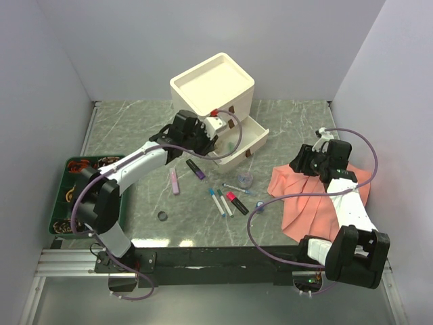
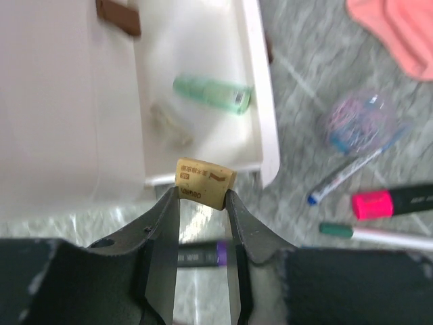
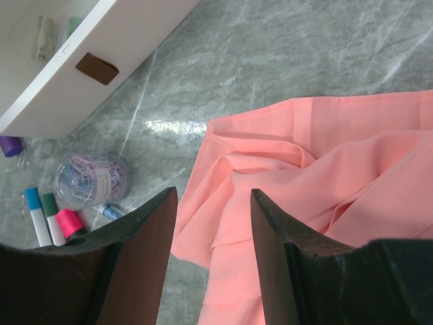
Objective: Sort the stationery into containers
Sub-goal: Pick up the stationery from the center of the board, then place the stationery in the storage box.
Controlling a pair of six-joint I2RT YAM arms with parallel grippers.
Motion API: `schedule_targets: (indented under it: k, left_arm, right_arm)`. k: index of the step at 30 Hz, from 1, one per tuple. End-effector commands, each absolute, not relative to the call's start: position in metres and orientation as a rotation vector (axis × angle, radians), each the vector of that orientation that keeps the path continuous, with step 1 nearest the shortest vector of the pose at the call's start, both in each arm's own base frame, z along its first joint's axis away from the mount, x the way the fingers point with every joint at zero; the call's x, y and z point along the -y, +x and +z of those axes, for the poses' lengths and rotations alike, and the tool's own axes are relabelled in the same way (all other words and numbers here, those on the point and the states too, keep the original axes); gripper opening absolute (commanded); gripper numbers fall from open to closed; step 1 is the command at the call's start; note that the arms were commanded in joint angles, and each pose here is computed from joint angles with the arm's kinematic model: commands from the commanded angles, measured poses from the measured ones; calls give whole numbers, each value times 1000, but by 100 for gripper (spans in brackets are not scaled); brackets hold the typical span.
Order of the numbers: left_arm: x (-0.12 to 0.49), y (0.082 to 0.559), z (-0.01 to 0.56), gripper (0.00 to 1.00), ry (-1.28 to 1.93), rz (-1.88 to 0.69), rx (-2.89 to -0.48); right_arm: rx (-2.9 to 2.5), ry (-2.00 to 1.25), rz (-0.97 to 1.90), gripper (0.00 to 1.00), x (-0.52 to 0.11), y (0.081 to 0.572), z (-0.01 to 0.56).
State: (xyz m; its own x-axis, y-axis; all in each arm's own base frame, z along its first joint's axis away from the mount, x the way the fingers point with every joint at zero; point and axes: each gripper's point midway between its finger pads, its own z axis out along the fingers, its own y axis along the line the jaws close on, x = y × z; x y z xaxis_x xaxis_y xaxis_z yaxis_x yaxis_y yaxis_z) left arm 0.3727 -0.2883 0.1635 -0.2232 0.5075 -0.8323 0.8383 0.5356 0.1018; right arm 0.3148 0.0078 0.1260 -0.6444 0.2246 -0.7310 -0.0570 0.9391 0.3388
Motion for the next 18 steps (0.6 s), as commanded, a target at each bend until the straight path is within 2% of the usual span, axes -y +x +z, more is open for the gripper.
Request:
schedule_targets:
  k: [1, 8, 11, 12, 14, 18]
  left_arm:
    - [324, 379, 177, 25, 1117, -548, -1817]
    - [351, 398, 174, 29, 1107, -545, -1799]
    - [355, 402, 173, 37, 1088, -534, -1807]
    - [357, 402, 174, 43, 1079, -534, -1808]
    - [358, 403, 175, 50, 1065, -522, -1812]
    - [361, 396, 187, 55, 1055, -541, -1798]
  right_arm:
    - [-2161, 99, 409, 55, -5, 325, 147]
    - [-2157, 97, 395, 55, -4, 320, 147]
    - [-2157, 105, 399, 55, -5, 316, 144]
    - [-2159, 110, 404, 55, -6, 315, 143]
    - [-2160, 115, 411, 55, -7, 313, 141]
    - [-2158, 125, 424, 55, -9, 313, 141]
